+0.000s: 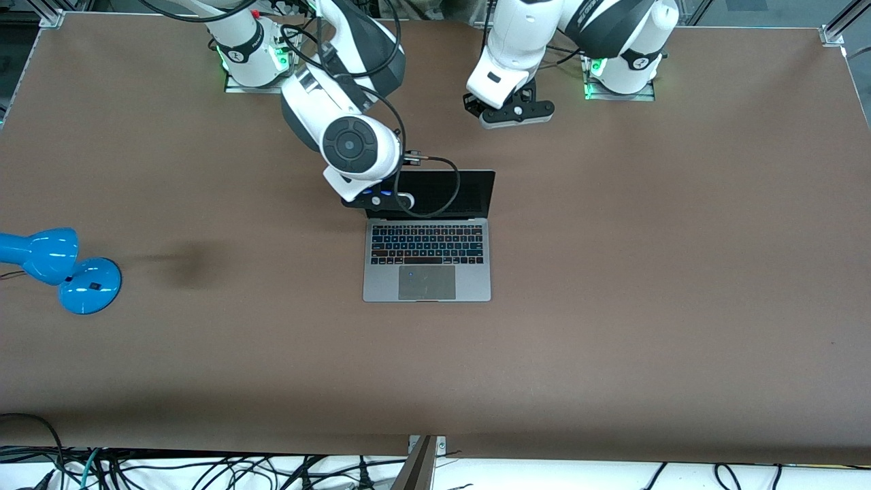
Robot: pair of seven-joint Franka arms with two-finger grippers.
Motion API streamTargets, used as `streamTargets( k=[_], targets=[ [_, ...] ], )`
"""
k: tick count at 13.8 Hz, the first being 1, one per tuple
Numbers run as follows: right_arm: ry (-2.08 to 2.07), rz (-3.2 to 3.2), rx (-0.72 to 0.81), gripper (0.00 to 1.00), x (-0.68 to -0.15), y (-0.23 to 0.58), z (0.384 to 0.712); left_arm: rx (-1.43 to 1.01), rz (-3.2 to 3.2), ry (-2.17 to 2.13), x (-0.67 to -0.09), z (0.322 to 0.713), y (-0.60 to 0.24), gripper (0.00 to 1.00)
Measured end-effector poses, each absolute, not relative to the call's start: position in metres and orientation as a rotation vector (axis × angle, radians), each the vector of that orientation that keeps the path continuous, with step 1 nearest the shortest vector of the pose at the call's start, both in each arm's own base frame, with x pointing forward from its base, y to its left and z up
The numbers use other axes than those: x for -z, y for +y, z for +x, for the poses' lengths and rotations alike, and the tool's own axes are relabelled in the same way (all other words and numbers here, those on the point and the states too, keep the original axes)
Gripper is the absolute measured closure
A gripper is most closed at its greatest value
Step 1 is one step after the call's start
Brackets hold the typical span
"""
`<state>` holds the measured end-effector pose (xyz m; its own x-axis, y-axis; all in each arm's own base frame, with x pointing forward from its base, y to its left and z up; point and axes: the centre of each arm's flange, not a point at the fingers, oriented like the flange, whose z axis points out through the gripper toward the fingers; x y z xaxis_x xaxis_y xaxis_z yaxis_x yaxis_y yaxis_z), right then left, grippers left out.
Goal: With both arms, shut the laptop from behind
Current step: 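Move both grippers over the laptop screen's top edge from behind, then lower both grippers onto the back of the laptop screen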
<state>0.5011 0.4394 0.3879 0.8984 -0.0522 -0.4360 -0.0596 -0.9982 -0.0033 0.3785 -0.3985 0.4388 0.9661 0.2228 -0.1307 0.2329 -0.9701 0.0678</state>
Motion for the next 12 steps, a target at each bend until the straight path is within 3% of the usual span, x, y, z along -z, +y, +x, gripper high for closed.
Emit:
streamTargets(
  k=[8,12],
  targets=[
    [0.022,-3.054,-0.757,0.94,-0.358,0.446,0.489,0.249,2.974,0.418,-0.371,0.396,-0.401,0.99],
    [0.028,-3.036,-0.684,0.94,-0.359,0.449,0.497,0.240,3.004,0.441,-0.348,0.403,-0.401,0.99]
  ],
)
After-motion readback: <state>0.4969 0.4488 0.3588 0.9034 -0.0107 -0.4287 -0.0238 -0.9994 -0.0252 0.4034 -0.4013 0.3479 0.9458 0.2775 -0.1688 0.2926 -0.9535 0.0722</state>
